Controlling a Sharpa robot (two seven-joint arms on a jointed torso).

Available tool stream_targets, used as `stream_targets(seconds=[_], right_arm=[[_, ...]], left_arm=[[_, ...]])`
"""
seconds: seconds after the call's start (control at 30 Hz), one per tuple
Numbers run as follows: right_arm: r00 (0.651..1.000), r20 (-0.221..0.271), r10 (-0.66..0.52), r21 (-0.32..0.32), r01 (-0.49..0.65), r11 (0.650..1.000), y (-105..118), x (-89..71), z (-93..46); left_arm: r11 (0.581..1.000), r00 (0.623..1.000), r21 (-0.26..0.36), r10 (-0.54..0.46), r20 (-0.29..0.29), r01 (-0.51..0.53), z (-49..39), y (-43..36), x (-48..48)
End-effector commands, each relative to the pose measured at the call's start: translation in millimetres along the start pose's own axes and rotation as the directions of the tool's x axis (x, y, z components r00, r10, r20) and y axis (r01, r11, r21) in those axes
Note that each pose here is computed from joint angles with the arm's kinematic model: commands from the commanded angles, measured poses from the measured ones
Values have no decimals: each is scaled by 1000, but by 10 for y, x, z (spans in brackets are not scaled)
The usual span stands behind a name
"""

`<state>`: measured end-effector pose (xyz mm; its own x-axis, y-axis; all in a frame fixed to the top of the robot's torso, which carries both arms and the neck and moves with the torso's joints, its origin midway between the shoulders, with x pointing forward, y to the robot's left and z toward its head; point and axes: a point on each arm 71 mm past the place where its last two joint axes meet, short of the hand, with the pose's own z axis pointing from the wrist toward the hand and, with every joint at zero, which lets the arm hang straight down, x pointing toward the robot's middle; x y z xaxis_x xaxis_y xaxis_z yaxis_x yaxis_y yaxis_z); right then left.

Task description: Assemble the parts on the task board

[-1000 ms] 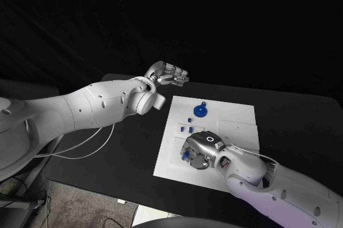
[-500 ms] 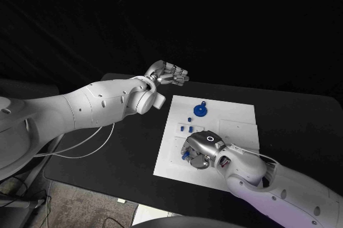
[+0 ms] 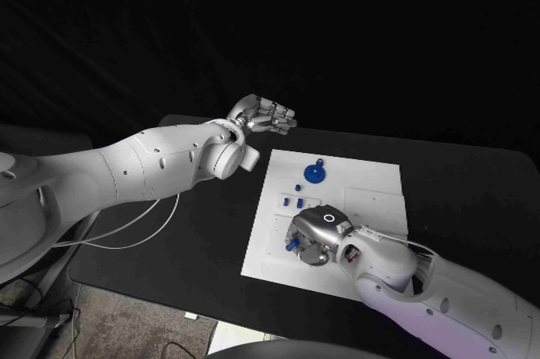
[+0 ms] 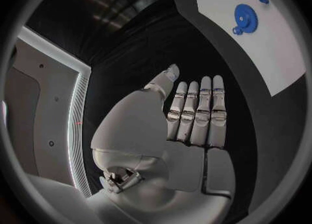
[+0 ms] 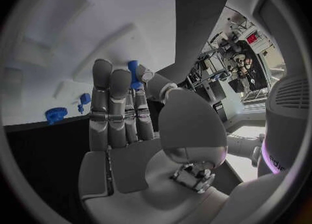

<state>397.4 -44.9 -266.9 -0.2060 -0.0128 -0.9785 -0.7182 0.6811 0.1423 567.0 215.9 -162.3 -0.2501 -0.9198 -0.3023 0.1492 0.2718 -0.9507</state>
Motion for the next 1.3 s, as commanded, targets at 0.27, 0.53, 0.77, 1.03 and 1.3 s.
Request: stream_targets(seconds=[0.27, 0.53, 0.77, 1.03, 1.3], right_arm=[[999, -25, -32, 8, 32, 999, 24, 30, 16], [999, -18, -28, -4, 28, 1000, 68, 16, 36], [999, -41, -27, -13, 27, 1000, 93, 39, 44], [998, -50, -25, -18, 24, 1000, 111, 78, 42], [1000, -28, -12, -22, 11, 1000, 120, 70, 43]], left_arm=[[1000, 1000, 7, -9, -13, 9, 6, -16, 25], [1000, 1000, 6, -9, -14, 10, 6, -15, 25], [1000, 1000, 5, -10, -16, 10, 7, -15, 28], [1000, 1000, 3, -10, -16, 10, 6, -14, 25], [1000, 1000, 1, -10, -17, 10, 5, -11, 23]])
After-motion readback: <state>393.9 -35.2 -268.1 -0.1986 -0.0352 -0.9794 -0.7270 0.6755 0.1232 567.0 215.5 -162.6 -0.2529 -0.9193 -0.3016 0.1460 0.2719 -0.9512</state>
